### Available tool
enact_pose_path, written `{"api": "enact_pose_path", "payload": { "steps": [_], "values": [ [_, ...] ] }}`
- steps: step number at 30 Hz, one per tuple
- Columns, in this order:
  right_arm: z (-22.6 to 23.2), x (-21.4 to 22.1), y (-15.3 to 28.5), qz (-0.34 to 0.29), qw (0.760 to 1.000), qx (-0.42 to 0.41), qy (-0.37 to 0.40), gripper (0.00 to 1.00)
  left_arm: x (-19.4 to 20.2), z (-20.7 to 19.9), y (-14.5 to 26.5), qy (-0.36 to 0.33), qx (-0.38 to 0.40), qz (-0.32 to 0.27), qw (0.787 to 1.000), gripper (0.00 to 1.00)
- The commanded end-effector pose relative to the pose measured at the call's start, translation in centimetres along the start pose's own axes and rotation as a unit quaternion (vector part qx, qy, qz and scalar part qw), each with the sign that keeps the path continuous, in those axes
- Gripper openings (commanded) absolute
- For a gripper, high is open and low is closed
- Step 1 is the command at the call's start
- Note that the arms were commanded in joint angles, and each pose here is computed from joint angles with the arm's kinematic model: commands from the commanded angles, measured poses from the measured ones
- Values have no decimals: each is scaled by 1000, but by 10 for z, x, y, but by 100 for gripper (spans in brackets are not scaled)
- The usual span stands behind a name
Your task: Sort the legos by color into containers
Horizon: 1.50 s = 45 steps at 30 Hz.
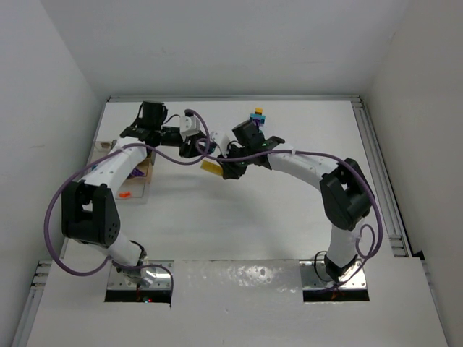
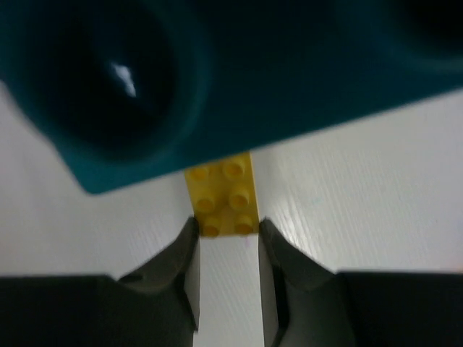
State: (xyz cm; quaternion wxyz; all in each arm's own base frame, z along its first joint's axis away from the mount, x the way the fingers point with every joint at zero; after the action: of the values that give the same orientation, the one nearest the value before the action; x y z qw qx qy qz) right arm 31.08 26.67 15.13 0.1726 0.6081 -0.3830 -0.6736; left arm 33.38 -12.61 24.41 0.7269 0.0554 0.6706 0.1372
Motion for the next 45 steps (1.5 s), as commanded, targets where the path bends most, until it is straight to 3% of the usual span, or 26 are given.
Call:
{"api": "enact_pose_path", "payload": {
  "steps": [1, 5, 8, 12, 16, 17, 23, 26, 32, 35, 37, 42, 45],
  "values": [
    [2, 1, -4, -16, 1000, 5, -13, 0, -19, -2, -5, -2, 16, -37, 999, 0],
    [-2, 2, 4, -25, 999, 22, -33, 0, 4, 5, 16, 14, -41, 29, 999, 0],
    [-4, 3, 14, -27, 998, 39, -43, 0, 23, 20, 65, 78, -143, 46, 986, 0],
    [-7, 3, 24, -59, 994, 59, -77, 0, 53, 27, 151, 179, -334, 84, 922, 0],
    [-10, -4, 27, -75, 992, 58, -87, 0, 67, 22, 216, 244, -512, 112, 816, 0],
    [-10, -5, 27, -77, 992, 57, -86, 0, 74, 20, 242, 257, -567, 124, 773, 0],
    [-14, -11, 26, -70, 993, 53, -74, 0, 116, 13, 304, 369, -660, 185, 628, 0],
    [-15, -11, 28, -67, 994, 53, -68, 0, 127, 17, 317, 397, -677, 213, 582, 9],
    [-16, -16, 29, -62, 995, 42, -60, 0, 156, 29, 321, 415, -703, 203, 541, 24],
    [-20, -25, 32, -63, 996, 39, -54, 0, 162, 34, 319, 412, -704, 189, 547, 26],
    [-21, -27, 33, -60, 996, 39, -53, 0, 160, 37, 318, 405, -695, 180, 566, 29],
    [-24, -30, 34, -56, 996, 46, -53, 0, 159, 35, 313, 395, -674, 189, 595, 49],
    [-26, -33, 35, -53, 996, 49, -52, 0, 157, 33, 312, 386, -665, 196, 609, 56]
  ]
}}
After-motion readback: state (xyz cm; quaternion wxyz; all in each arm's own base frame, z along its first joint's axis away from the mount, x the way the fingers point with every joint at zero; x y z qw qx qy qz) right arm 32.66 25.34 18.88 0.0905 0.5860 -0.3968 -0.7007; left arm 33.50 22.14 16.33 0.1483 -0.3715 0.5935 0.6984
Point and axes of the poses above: each gripper's point midway between its finger pads, its own y axis back along the fingers, its own z axis along the line the jaws close on, x = y × z, the point moved 9 cm from there along y, back along the fingers, and after that the axes turned 4 degrees about y, right-handed, at the moved point
